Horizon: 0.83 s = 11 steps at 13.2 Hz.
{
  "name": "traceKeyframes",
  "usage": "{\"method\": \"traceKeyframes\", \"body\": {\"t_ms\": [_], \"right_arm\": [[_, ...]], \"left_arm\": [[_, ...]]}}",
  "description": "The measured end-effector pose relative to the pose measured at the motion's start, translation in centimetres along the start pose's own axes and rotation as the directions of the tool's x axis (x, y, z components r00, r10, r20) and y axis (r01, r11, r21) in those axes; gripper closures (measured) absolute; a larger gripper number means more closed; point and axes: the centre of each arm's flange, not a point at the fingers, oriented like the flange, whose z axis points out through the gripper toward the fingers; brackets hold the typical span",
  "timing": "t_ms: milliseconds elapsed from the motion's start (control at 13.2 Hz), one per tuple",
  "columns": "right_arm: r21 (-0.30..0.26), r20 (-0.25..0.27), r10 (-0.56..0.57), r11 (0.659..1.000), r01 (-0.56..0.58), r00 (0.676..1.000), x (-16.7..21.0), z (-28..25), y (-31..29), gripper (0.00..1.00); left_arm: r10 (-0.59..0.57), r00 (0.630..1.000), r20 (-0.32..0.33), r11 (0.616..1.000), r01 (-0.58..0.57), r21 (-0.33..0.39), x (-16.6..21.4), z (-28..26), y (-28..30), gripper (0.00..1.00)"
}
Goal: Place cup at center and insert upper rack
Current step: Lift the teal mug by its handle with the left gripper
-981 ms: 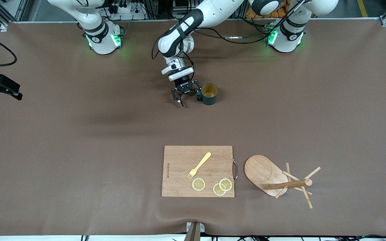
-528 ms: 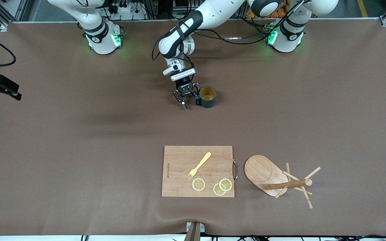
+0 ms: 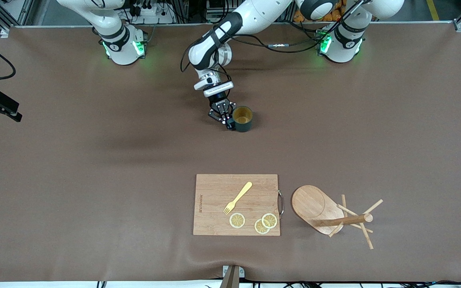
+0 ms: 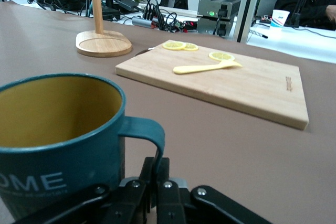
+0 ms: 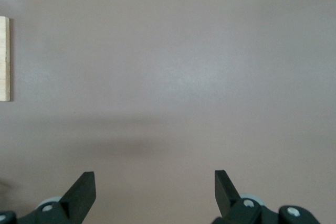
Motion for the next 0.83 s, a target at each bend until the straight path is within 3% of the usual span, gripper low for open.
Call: {"method": "traceKeyframes", "body": {"t_ms": [226, 377, 604, 830], "right_arm": [[0.000, -0.006, -0.003, 1.000, 0.003, 1.000, 0.1, -0.1, -0.2, 0.00], [0.000, -0.007, -0.003, 1.000, 0.003, 1.000, 0.1, -0.1, -0.1, 0.00], [-0.001, -0.007, -0.002, 1.000, 0.002, 1.000, 0.1, -0.1, -0.1, 0.00], [-0.001, -0.008, -0.001, 1.000, 0.001, 1.000, 0.1, -0.1, -0.1, 0.00]], "left_arm": [[-0.073, 0.997, 0.003, 0.997, 0.073, 0.022, 4.9, 1.6, 2.4, 0.95], [-0.125, 0.991, 0.057, 0.990, 0.121, 0.069, 10.2, 3.0, 5.1, 0.95], [-0.125, 0.976, 0.179, 0.987, 0.104, 0.122, 18.5, 5.8, 8.0, 0.95], [-0.104, 0.932, 0.348, 0.989, 0.059, 0.139, 27.7, 8.5, 8.4, 0.95]]}}
